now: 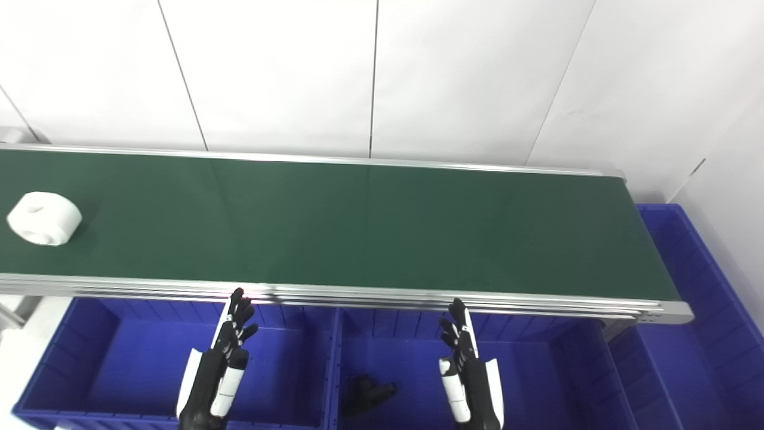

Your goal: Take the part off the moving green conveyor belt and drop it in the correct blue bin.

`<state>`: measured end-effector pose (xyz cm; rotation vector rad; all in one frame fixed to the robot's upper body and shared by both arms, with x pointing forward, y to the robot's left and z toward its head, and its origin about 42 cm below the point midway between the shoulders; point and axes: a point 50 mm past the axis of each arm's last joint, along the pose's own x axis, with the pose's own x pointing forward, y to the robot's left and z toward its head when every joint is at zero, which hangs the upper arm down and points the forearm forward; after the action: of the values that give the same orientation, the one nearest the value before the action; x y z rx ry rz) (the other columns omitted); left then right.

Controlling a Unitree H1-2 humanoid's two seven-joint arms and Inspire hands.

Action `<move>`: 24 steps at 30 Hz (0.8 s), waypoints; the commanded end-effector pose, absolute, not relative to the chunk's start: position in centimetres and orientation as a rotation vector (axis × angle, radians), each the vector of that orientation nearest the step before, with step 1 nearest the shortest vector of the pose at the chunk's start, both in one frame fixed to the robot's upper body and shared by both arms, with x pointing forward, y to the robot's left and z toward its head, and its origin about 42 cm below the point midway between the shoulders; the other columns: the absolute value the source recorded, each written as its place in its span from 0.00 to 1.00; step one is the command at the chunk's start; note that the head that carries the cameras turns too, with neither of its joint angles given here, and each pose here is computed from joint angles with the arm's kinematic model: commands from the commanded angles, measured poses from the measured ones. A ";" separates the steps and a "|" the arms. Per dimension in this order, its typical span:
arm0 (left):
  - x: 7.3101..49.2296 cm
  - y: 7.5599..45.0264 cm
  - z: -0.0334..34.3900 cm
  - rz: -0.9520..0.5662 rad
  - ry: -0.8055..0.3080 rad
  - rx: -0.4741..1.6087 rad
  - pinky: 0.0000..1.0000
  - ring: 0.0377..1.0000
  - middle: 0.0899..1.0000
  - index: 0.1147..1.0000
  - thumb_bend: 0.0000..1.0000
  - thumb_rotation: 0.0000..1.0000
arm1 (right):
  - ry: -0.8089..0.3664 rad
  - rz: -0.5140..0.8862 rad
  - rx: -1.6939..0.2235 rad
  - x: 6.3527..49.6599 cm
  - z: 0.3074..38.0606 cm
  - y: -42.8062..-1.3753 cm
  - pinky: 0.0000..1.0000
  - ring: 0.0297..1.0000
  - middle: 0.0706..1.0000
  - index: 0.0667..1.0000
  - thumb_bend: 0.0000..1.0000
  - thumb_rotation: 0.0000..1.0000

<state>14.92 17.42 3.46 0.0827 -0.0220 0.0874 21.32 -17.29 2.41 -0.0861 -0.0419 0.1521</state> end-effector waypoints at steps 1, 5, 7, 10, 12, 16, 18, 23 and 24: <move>15.2 17.4 4.2 0.101 -0.084 0.084 0.89 0.96 0.98 1.00 0.78 1.00 | -0.113 0.155 -0.067 21.7 3.5 -16.9 0.92 0.93 0.98 1.00 0.83 1.00; 15.3 17.4 4.2 0.103 -0.081 0.088 0.89 0.96 0.97 1.00 0.79 1.00 | -0.114 0.155 -0.065 21.7 3.5 -17.0 0.92 0.93 0.98 1.00 0.83 1.00; 15.3 17.3 4.2 0.106 -0.081 0.087 0.89 0.96 0.97 1.00 0.79 1.00 | -0.115 0.155 -0.068 21.7 3.5 -17.0 0.92 0.93 0.98 1.00 0.83 1.00; 15.3 17.3 4.2 0.105 -0.083 0.088 0.89 0.95 0.97 1.00 0.79 1.00 | -0.115 0.158 -0.073 21.7 3.4 -17.1 0.92 0.93 0.98 1.00 0.83 1.00; 15.3 17.4 4.1 0.105 -0.082 0.088 0.89 0.95 0.97 1.00 0.79 1.00 | -0.114 0.159 -0.075 21.7 3.5 -17.1 0.92 0.93 0.98 1.00 0.83 1.00; 15.3 17.4 4.3 0.105 -0.084 0.082 0.89 0.95 0.97 1.00 0.80 1.00 | -0.113 0.162 -0.070 21.7 3.5 -17.1 0.92 0.93 0.98 1.00 0.83 1.00; 15.3 17.4 4.3 0.105 -0.083 0.081 0.89 0.95 0.97 1.00 0.79 1.00 | -0.112 0.162 -0.075 21.7 3.5 -17.2 0.92 0.93 0.98 1.00 0.84 1.00; 15.3 17.5 4.4 0.103 -0.090 0.085 0.89 0.95 0.97 1.00 0.78 1.00 | -0.116 0.165 -0.079 21.7 3.8 -17.1 0.93 0.93 0.98 1.00 0.83 1.00; 15.3 17.5 4.4 0.102 -0.090 0.087 0.89 0.96 0.97 1.00 0.78 1.00 | -0.117 0.166 -0.080 21.7 3.8 -17.1 0.93 0.93 0.98 1.00 0.82 1.00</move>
<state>14.93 17.42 3.44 0.0849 -0.0216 0.0884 21.29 -17.42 2.43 -0.0881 -0.0419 0.1566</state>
